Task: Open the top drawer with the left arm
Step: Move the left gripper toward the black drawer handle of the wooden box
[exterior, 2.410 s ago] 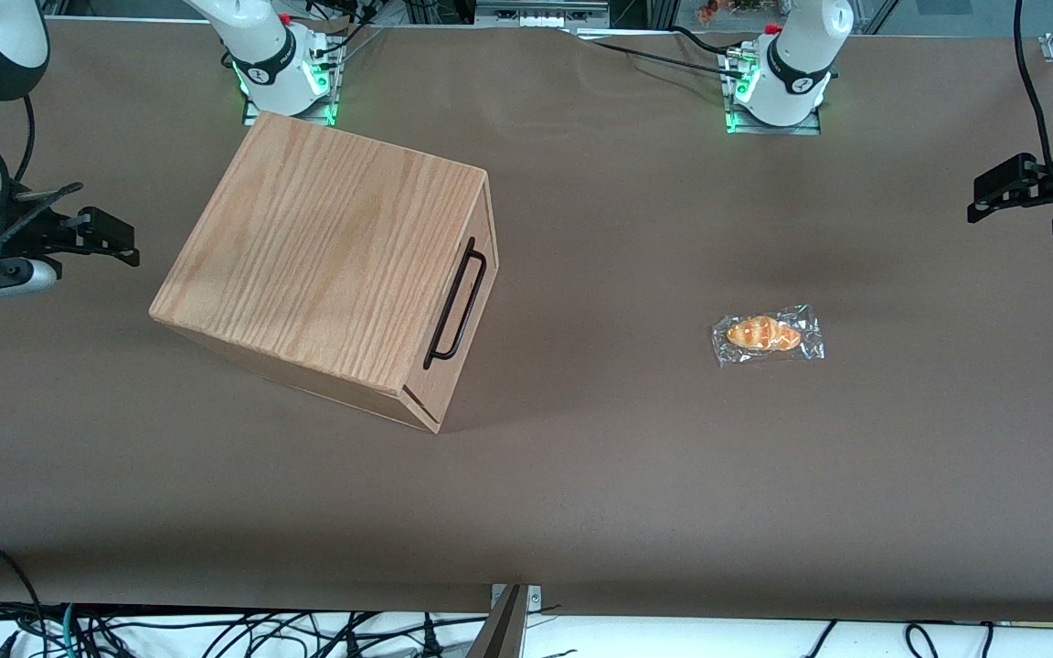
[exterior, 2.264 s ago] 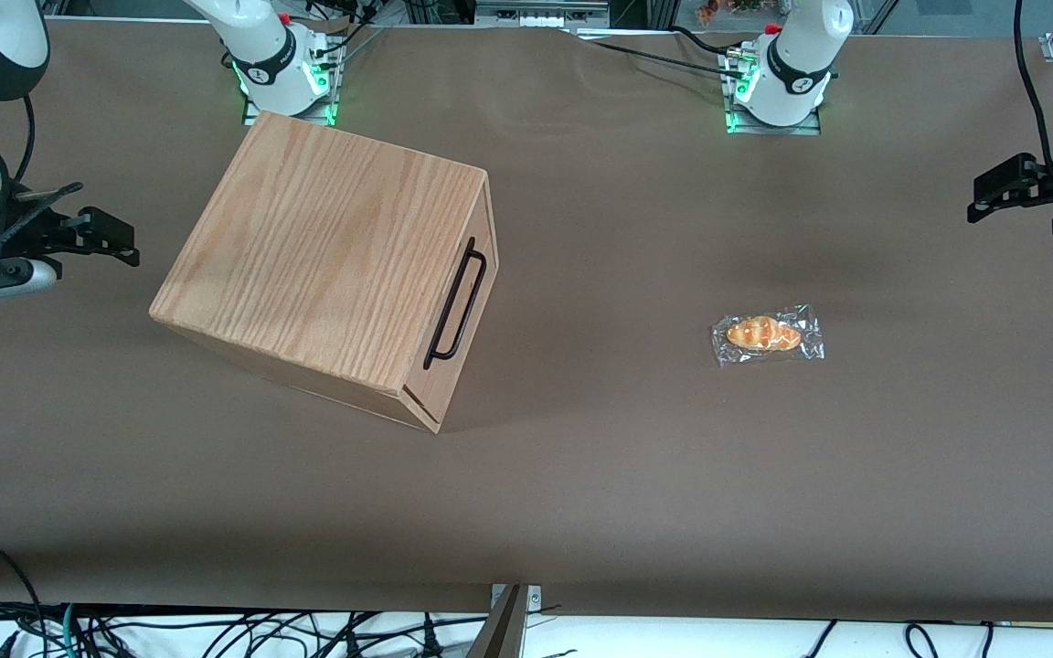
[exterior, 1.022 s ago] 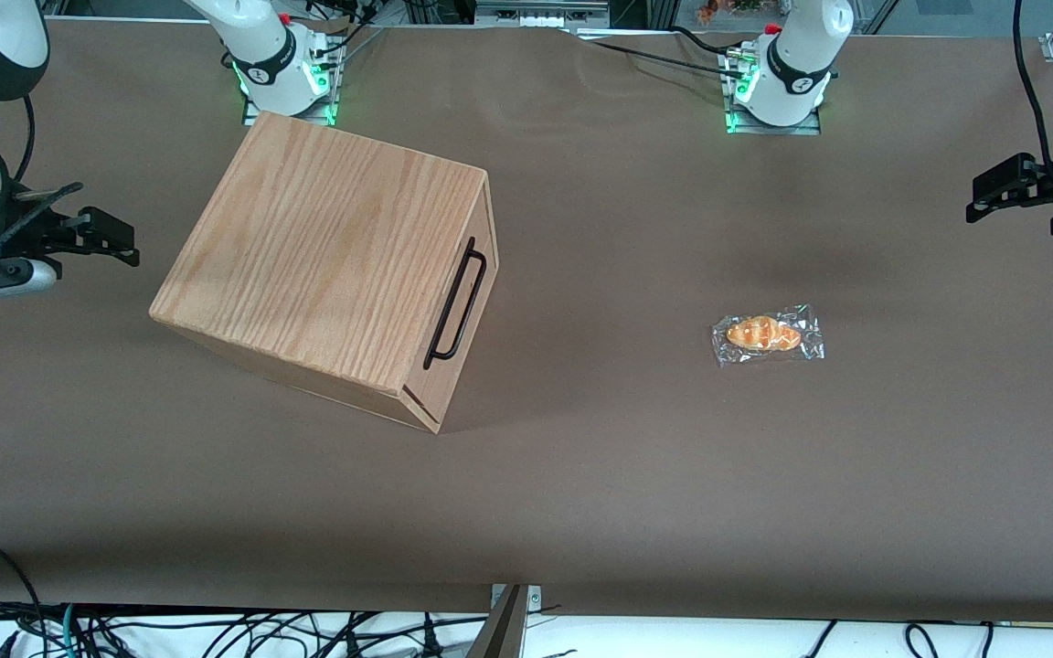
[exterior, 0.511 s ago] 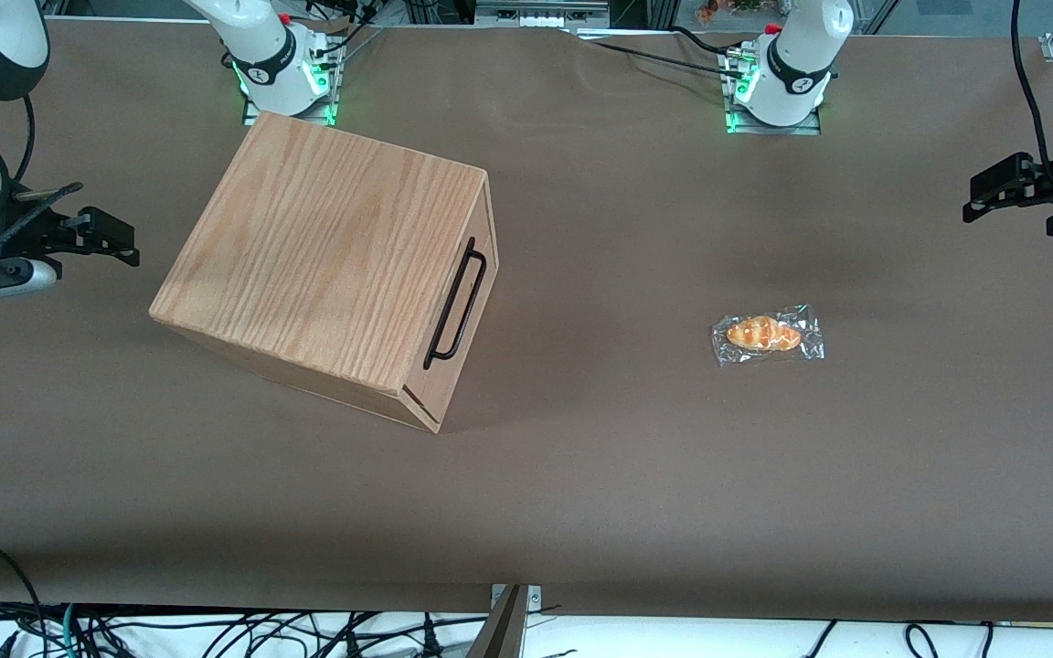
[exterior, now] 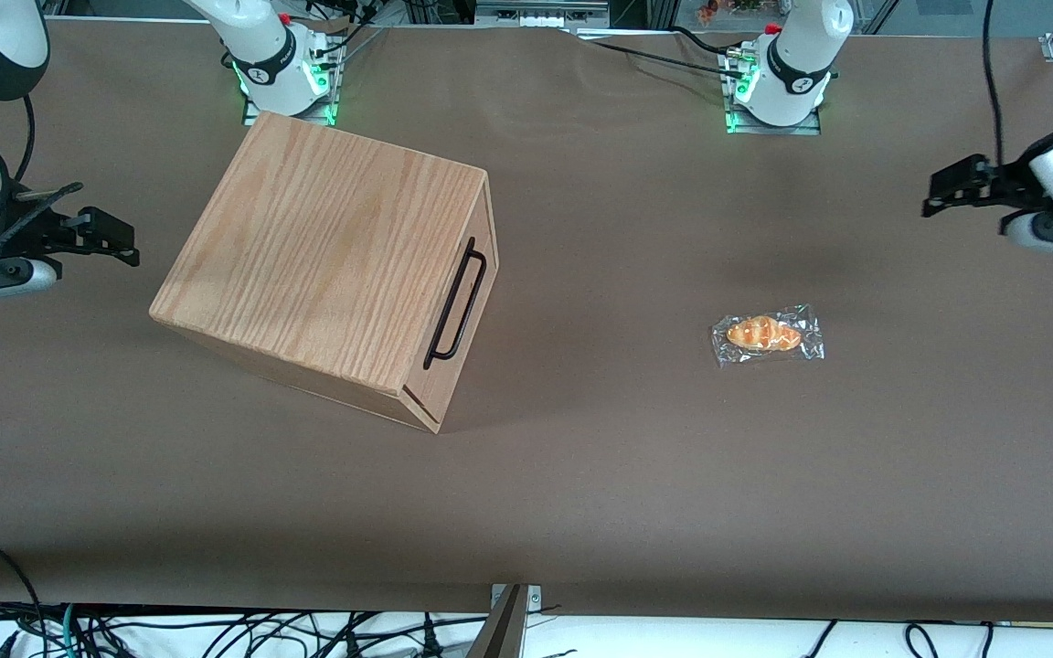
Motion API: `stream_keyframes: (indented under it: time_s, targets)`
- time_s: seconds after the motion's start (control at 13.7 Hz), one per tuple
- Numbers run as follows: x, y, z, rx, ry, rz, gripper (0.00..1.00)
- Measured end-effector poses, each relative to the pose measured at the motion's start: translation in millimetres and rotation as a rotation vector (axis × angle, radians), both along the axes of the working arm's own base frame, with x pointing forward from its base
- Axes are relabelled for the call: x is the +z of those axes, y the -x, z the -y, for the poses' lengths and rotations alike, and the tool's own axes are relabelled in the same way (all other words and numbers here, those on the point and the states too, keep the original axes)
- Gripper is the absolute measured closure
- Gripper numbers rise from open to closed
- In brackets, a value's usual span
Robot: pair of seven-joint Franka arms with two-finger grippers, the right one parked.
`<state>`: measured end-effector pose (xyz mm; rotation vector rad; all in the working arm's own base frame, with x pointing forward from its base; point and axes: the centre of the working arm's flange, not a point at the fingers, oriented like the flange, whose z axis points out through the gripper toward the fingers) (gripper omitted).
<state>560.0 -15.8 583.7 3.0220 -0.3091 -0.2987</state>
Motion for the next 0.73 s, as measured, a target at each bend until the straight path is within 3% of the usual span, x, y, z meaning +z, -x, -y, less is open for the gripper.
stream_keyframes:
  time_s: [0.15,0.44,0.58,0.73]
  targets:
    - [-30,-10,33,-0.044,0.053,-0.055,0.00]
    - [-91,-27,130,-0.128,0.239,-0.131,0.00]
    - [-113,-34,177,-0.149,0.318,-0.115,0.00]
    - [-129,-37,221,-0.166,0.368,-0.085,0.00]
